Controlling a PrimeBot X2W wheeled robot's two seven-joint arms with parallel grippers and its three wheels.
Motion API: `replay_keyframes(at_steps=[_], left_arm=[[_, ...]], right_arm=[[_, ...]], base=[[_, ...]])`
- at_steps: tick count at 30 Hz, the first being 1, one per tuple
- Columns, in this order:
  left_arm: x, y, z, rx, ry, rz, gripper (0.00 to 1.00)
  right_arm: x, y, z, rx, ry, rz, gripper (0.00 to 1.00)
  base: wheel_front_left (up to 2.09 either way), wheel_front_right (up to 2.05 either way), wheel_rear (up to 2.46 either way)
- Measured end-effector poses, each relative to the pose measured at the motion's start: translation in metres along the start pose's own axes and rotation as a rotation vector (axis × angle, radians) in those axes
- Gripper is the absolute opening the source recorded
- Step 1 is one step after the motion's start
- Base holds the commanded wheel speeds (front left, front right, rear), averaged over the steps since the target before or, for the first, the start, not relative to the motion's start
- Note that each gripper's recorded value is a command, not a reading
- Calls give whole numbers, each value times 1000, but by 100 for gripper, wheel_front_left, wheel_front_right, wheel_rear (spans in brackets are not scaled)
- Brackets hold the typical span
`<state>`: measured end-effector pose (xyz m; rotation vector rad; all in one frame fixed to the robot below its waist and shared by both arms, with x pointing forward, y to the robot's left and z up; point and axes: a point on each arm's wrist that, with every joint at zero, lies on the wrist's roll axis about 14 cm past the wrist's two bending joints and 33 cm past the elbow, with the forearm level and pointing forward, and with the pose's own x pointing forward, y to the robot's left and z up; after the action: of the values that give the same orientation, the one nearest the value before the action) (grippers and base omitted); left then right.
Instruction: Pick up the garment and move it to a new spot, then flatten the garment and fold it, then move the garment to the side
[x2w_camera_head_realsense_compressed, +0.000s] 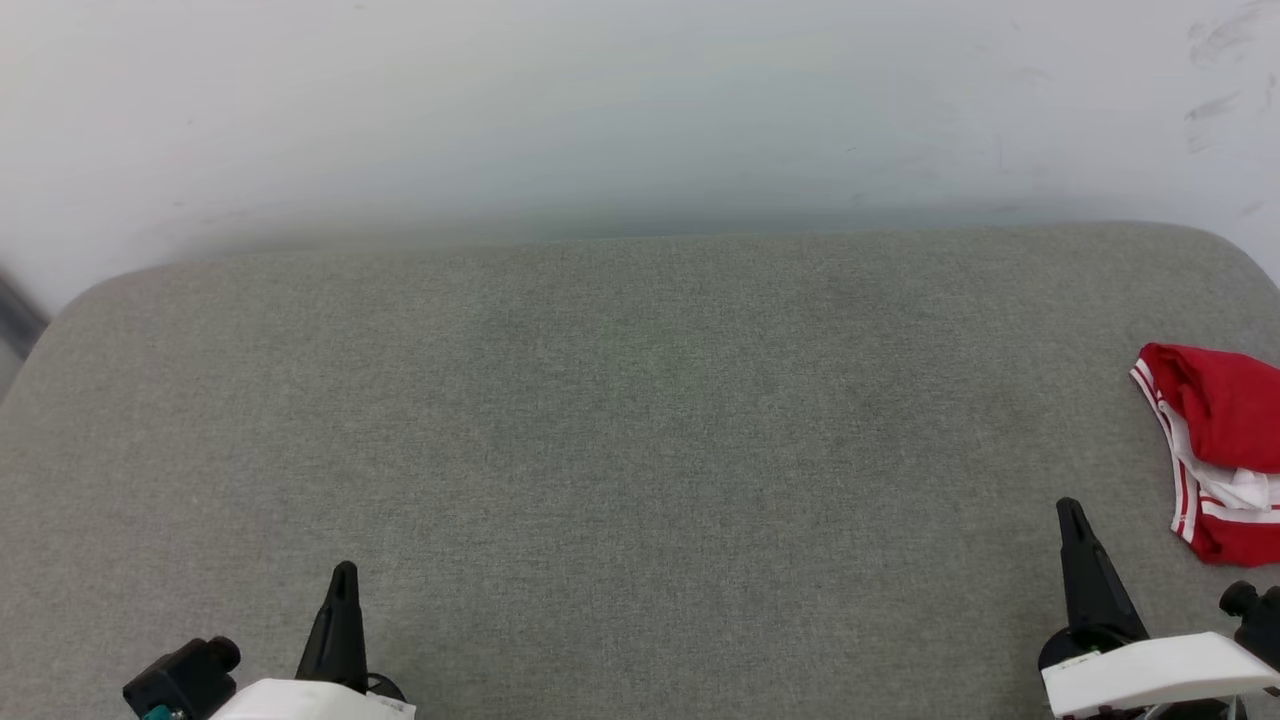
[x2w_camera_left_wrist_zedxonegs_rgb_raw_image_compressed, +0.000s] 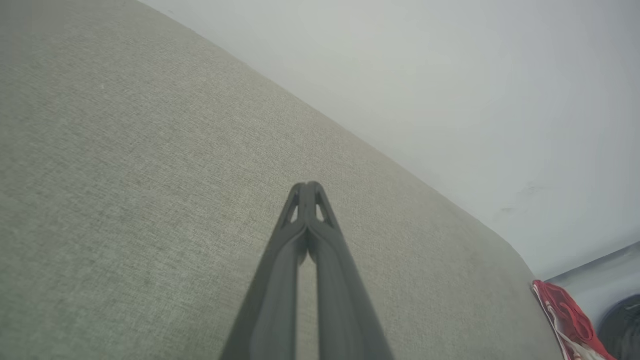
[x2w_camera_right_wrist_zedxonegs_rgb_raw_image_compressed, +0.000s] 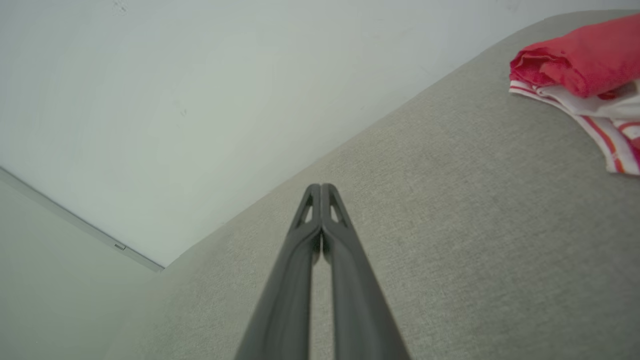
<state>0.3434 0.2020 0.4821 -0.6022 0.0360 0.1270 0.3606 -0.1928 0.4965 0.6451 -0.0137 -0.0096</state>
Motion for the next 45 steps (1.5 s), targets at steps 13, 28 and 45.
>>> replay_keyframes(at_steps=[13, 28, 45], left_arm=[[8, -1, -1, -189, 26, -2, 0], [16, -4, -1, -378, 49, -12, 0], [26, -8, 3, -591, 66, -34, 0]], right_arm=[[5, -3, 1, 178, 6, -22, 0], [10, -6, 1, 357, 15, -39, 0], [17, -5, 4, 558, 19, -39, 0]], base=[[0, 0, 0], [0, 0, 0], [0, 0, 0]])
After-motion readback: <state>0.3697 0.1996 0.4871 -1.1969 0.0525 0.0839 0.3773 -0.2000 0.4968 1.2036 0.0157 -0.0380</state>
